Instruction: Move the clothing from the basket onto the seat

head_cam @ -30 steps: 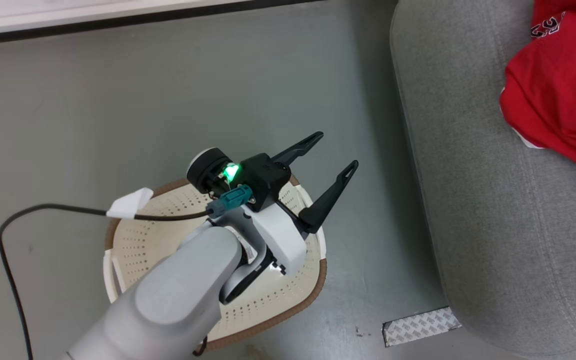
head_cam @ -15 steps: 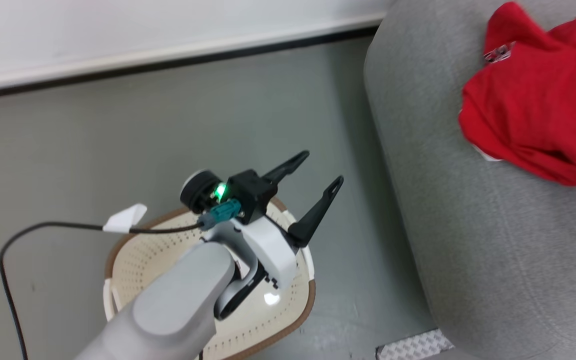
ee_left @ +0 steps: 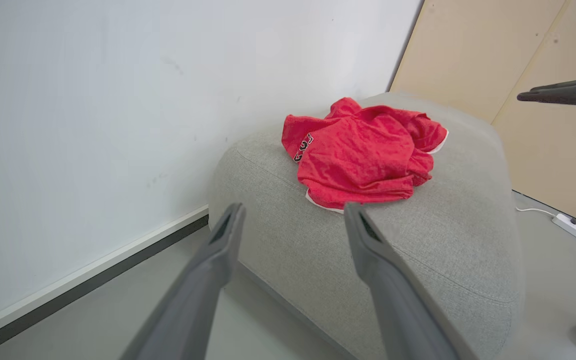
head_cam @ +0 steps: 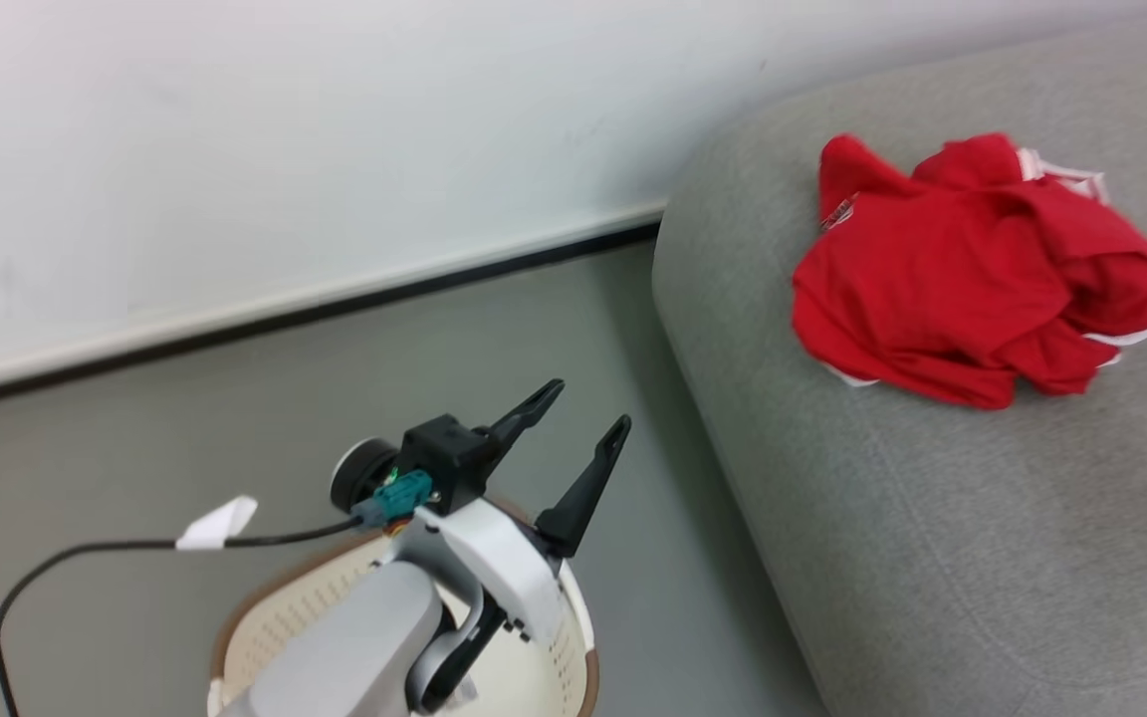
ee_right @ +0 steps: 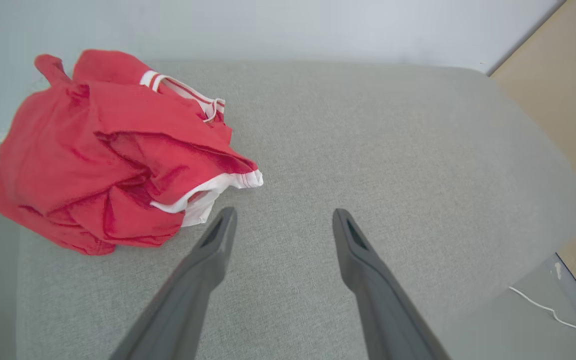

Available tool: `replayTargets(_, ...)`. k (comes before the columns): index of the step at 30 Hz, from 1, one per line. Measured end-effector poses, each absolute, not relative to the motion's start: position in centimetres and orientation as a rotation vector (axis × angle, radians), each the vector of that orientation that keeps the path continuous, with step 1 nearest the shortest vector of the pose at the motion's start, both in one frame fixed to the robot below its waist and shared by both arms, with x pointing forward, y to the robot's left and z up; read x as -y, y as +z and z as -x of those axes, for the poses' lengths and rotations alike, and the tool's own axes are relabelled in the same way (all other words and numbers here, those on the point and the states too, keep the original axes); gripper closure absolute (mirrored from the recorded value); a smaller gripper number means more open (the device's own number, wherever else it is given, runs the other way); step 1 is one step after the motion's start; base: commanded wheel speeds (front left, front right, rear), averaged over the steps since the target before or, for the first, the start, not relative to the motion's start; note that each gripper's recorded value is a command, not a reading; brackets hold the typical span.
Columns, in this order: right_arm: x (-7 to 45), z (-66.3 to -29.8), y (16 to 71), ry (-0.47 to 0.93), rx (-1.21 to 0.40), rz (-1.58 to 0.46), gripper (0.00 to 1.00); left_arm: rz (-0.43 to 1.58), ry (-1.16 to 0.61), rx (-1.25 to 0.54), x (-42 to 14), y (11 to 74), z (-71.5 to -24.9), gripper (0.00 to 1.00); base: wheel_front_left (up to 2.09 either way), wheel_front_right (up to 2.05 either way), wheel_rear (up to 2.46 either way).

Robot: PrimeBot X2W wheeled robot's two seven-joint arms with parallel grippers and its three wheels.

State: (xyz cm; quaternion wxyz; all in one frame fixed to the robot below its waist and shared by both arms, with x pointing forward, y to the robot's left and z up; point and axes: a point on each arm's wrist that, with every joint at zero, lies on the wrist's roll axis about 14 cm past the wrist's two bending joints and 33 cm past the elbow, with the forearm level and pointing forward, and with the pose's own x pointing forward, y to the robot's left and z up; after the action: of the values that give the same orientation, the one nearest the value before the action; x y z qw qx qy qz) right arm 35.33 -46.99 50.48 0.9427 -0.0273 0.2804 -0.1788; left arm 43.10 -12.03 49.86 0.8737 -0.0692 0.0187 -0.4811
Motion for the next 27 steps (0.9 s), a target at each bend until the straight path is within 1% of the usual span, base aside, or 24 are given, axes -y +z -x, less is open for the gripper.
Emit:
replayTargets(4, 46.8, -35.1, 54.8, -0.331, -0.407, 0.103, 0.00, 0.122, -0.977, -0.004, 11.5, 51.3, -42.3, 0.00, 0.00, 0.00, 0.00)
replayTargets(7, 45.7, -35.3, 57.8, -0.285, -0.290, 0.136, 0.00, 0.112, -0.955, 0.020, 11.0, 52.3, -41.7, 0.00, 0.00, 0.00, 0.00)
replayTargets(13, 41.4, -37.0, 62.8, -0.150, -0.053, 0.123, 0.00, 0.136, -0.863, 0.062, 8.3, 54.4, -41.5, 0.00, 0.00, 0.00, 0.00)
replayTargets(16, 37.0, -38.7, 64.9, -0.037, 0.084, 0.047, 0.00, 0.134, -0.784, 0.074, 5.8, 54.8, -42.0, 0.00, 0.00, 0.00, 0.00)
replayTargets(22, 30.7, -40.5, 66.2, 0.129, 0.186, 0.006, 0.00, 0.136, -0.586, 0.121, -0.6, 56.3, -43.3, 0.00, 0.00, 0.00, 0.00)
replayTargets(27, 26.4, -41.4, 65.6, 0.229, 0.217, -0.007, 0.00, 0.125, -0.434, 0.120, -6.2, 56.0, -43.1, 0.00, 0.00, 0.00, 0.00)
